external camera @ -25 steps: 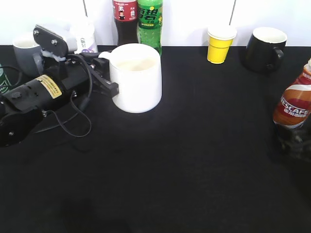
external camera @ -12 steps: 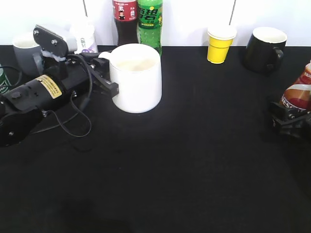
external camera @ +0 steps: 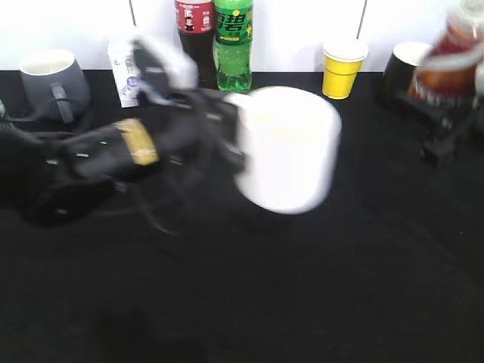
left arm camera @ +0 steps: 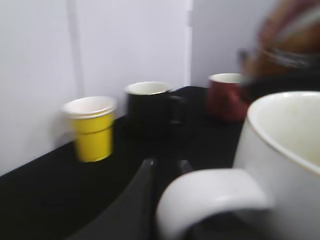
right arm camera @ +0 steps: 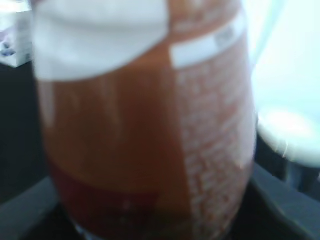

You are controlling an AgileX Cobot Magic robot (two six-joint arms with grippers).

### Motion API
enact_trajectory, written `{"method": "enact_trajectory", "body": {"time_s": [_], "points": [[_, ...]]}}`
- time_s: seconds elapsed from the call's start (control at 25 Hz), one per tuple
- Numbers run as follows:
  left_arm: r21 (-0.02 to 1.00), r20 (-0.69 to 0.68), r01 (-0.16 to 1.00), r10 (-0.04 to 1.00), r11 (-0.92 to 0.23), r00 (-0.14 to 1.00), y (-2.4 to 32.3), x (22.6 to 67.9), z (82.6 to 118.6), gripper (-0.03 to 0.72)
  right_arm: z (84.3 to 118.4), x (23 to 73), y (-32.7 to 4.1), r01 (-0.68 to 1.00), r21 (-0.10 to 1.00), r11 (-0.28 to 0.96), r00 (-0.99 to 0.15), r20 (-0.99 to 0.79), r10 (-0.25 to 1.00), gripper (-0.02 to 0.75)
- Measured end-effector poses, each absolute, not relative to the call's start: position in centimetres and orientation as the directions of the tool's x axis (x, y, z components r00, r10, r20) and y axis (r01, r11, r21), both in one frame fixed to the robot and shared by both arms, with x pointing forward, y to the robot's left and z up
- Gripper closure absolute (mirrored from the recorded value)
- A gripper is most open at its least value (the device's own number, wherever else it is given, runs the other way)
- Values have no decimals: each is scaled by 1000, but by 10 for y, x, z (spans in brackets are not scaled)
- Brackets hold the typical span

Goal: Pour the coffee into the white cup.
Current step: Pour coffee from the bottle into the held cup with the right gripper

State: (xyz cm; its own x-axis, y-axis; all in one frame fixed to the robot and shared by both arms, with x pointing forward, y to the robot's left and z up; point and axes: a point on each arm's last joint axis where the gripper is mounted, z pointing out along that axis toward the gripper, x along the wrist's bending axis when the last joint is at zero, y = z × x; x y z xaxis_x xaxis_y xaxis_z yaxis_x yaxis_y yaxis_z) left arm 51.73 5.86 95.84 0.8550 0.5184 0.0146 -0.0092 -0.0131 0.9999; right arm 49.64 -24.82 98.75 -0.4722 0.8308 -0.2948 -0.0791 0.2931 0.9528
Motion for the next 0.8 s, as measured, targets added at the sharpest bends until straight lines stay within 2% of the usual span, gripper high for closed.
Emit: {"method": "enact_trajectory", "body": {"time_s": [0.16, 0.32, 0.44, 0.6, 0.8], "points": [[1000, 13, -20, 430, 11, 903, 27, 496, 966, 610, 1028, 498, -242, -285, 840, 461, -444, -542, 713, 209], [998, 33, -55, 426, 40, 904, 12, 501, 984, 609, 1056, 507, -237, -437, 719, 541, -389, -693, 607, 209], [998, 6, -37, 460, 58, 888, 12, 505, 986, 609, 1061, 509, -236, -513, 569, 642, -293, -820, 492, 209], [998, -1, -29, 454, 58, 891, 12, 505, 985, 609, 1061, 509, -236, -562, 393, 727, -185, -917, 353, 209], [998, 3, -31, 445, 54, 895, 12, 504, 985, 609, 1061, 509, -236, -579, 297, 760, -126, -953, 276, 209]]}}
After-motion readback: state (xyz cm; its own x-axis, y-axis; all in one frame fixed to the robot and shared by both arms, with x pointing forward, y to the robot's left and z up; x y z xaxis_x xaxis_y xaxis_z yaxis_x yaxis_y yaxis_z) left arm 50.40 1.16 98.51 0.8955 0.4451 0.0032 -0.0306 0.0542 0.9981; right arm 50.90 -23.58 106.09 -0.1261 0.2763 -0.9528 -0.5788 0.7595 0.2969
